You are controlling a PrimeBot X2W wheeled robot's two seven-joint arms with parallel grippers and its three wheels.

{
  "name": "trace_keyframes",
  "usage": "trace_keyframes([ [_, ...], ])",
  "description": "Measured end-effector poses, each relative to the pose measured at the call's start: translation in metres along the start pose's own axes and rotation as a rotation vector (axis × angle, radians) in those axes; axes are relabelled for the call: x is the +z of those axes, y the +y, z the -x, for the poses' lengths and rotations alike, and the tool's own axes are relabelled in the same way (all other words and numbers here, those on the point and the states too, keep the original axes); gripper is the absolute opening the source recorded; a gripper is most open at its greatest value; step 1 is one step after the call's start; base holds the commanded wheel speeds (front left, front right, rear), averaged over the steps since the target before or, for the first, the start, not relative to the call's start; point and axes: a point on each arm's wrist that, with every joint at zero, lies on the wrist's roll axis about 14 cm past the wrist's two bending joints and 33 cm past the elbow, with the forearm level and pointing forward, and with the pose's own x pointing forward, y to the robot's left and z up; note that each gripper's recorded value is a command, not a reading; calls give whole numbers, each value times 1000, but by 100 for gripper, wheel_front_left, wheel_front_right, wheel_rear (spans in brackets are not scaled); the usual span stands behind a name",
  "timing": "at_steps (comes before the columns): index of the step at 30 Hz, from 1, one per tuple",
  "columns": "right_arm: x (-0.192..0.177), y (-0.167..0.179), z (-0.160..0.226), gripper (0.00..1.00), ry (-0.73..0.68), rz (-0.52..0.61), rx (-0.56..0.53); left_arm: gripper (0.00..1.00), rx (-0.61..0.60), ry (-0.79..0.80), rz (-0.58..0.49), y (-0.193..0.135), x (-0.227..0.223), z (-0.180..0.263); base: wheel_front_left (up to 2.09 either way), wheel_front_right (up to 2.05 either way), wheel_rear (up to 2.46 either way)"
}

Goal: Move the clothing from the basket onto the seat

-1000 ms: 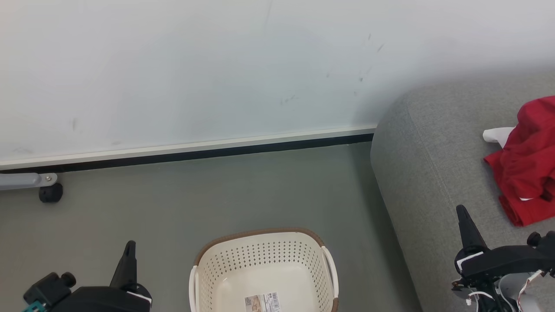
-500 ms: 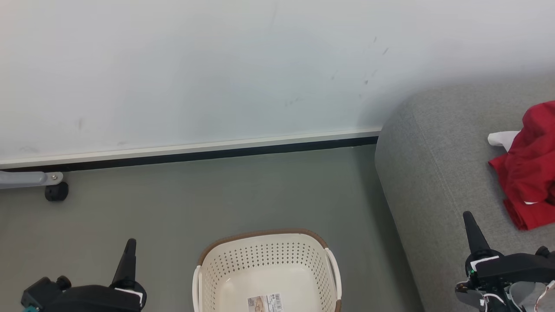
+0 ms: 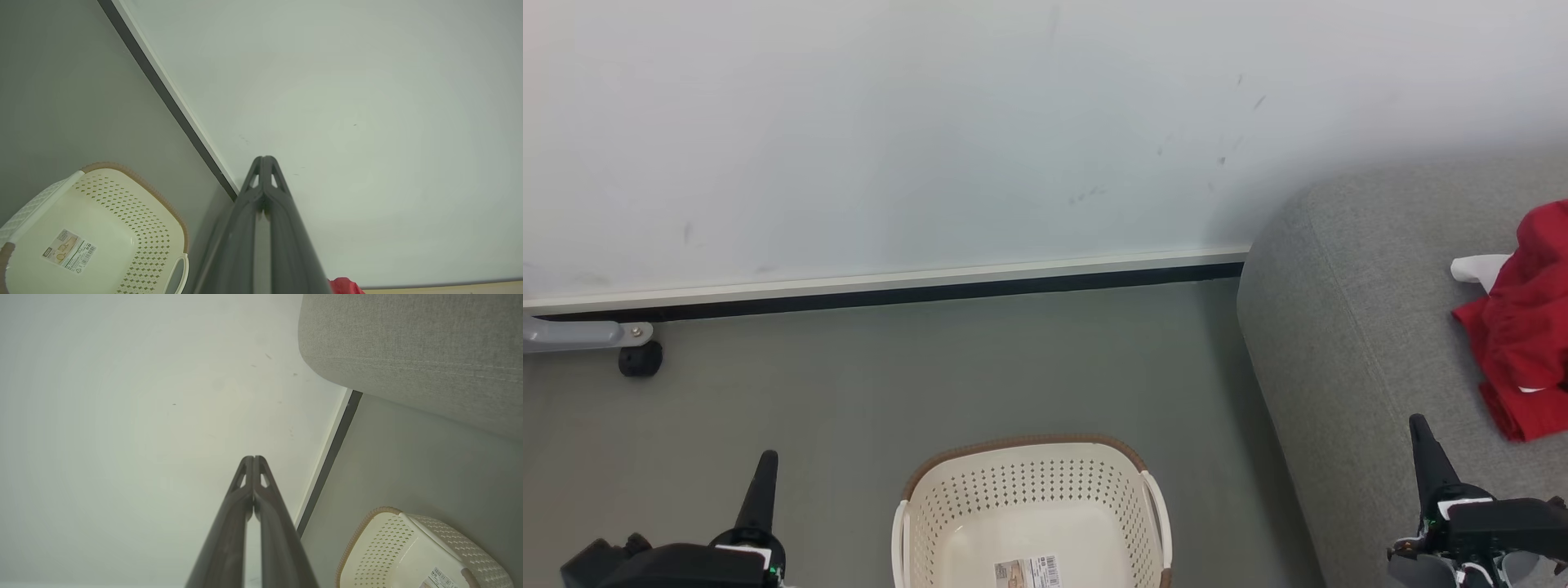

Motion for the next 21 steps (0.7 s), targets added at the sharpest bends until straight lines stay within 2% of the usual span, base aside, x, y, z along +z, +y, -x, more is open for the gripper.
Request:
trace_keyframes([
  [16,4,-4,4,0,-38,-236,20,0,-49,-26,229,-4,9,2,0,0,0],
  [21,5,-3,4,0,-42,-251,25,0,-58,-32,254,-5,10,2,0,0,0],
])
